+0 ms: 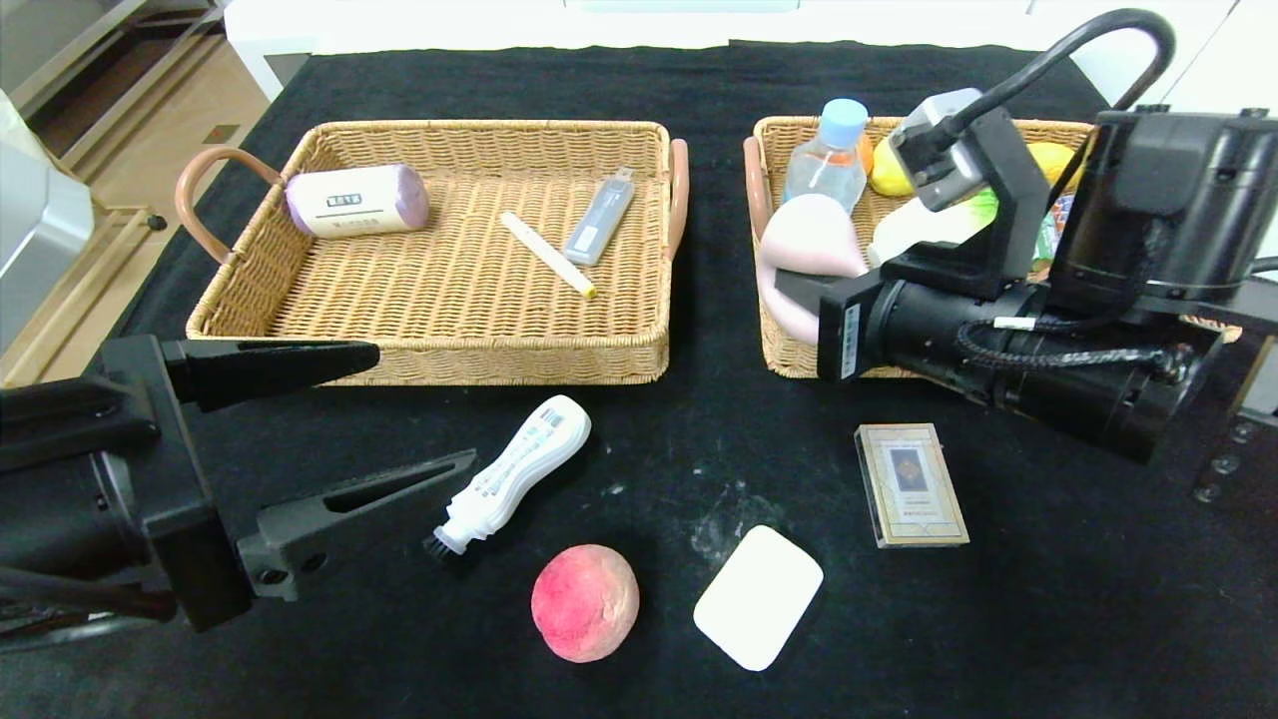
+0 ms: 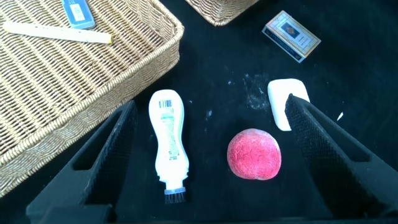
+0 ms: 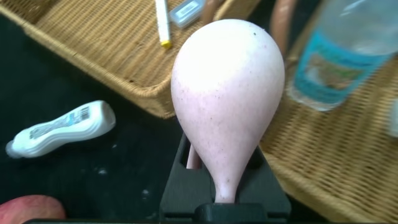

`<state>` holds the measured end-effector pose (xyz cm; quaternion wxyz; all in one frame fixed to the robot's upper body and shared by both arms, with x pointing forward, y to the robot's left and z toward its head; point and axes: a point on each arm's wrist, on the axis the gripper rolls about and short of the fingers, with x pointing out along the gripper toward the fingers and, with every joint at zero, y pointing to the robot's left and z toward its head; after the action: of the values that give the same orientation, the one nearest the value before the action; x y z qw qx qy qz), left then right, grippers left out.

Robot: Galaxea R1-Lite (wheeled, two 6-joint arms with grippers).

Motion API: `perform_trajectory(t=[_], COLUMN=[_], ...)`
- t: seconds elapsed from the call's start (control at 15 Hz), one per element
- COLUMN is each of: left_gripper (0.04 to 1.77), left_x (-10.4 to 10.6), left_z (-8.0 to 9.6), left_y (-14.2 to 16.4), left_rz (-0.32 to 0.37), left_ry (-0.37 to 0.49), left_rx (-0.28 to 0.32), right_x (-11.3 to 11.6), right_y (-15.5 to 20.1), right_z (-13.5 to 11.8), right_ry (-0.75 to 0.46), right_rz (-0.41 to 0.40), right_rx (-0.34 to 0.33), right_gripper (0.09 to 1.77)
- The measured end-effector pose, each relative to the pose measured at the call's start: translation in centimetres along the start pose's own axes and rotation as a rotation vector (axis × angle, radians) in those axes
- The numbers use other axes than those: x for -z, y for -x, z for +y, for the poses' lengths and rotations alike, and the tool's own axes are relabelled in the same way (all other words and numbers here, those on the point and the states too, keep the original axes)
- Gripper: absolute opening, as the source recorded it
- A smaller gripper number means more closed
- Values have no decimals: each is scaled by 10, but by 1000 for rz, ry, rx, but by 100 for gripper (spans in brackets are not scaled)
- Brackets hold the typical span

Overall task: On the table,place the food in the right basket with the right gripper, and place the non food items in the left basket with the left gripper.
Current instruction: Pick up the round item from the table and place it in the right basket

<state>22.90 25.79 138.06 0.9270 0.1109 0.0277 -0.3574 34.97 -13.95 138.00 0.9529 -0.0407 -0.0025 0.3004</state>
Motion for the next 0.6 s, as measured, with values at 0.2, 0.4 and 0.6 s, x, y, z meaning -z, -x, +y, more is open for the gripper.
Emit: perform_trajectory(t=[0.2, 0.4, 0.6], left_gripper=[172, 172, 172], left_x=[0, 0, 0], left_z=[0, 0, 0], left_y=[0, 0, 0], left_rz=[1, 1, 0], left_ry=[0, 0, 0], left_rx=[0, 0, 1], right_x=[-11, -13, -19], right_y=[11, 19, 26], right_z=[-27, -59, -90], right_ry=[-2, -1, 2], right_rz=[-26, -24, -41], right_rx=[83, 181, 282], right_gripper=[19, 19, 19])
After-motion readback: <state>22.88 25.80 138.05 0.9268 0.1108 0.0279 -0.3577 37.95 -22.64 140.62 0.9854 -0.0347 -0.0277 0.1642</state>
